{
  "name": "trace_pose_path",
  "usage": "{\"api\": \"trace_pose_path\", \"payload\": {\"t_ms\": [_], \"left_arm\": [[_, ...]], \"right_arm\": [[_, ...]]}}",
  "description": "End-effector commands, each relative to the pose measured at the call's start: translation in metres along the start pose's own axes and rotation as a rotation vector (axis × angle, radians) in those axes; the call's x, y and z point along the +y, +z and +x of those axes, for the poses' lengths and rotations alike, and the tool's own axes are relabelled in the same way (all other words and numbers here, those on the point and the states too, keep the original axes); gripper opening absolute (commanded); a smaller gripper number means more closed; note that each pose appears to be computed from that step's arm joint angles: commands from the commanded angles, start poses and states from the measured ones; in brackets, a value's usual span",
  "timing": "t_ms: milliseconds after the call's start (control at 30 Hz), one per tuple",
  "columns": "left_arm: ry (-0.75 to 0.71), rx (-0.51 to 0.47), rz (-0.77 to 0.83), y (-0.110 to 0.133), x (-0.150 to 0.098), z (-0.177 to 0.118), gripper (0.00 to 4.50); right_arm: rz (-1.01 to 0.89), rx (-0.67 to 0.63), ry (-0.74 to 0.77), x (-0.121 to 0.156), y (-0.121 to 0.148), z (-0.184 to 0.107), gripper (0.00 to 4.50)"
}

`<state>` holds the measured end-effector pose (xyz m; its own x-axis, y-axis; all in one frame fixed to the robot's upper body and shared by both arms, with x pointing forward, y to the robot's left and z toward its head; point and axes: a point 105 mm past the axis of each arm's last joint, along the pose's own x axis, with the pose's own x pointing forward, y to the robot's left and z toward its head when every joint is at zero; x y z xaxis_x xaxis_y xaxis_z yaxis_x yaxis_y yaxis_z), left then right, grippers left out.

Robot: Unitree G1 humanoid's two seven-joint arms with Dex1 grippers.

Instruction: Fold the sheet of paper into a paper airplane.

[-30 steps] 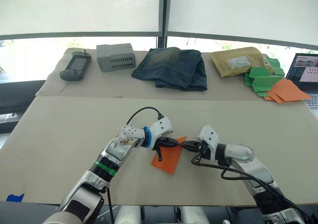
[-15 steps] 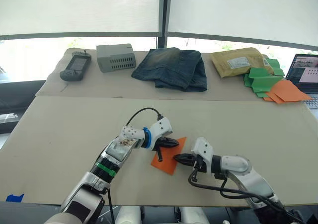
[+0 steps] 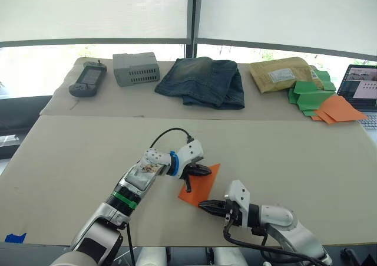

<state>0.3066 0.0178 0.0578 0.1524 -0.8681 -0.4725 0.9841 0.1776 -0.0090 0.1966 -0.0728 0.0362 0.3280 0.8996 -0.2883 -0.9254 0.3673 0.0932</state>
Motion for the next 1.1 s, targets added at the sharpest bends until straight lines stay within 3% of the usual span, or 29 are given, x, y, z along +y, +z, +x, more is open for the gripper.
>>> {"api": "trace_pose_path", "payload": {"t_ms": [33, 233, 400, 500, 833, 1100], "left_arm": [[0.004, 0.109, -0.048, -0.026, 0.001, 0.0, 0.05], [0.005, 0.1, -0.051, -0.025, 0.003, 0.002, 0.05], [0.011, 0.084, -0.058, -0.024, 0.002, 0.003, 0.05], [0.024, 0.073, -0.065, -0.023, 0.003, 0.004, 0.05], [0.086, 0.057, -0.04, -0.012, 0.012, 0.012, 0.05], [0.089, 0.049, -0.048, -0.002, 0.019, 0.039, 0.05]], "right_arm": [[0.132, 0.078, 0.021, 0.016, -0.032, -0.003, 0.0], [0.122, -0.001, -0.001, 0.012, 0.001, -0.018, 0.0], [0.094, -0.145, -0.074, -0.013, 0.053, -0.036, 0.0], [0.081, -0.168, -0.138, -0.033, 0.065, -0.041, 0.0], [-0.005, 0.091, -0.139, -0.045, 0.018, 0.002, 0.0], [0.024, 0.177, -0.192, -0.051, -0.007, 0.007, 0.0]]}}
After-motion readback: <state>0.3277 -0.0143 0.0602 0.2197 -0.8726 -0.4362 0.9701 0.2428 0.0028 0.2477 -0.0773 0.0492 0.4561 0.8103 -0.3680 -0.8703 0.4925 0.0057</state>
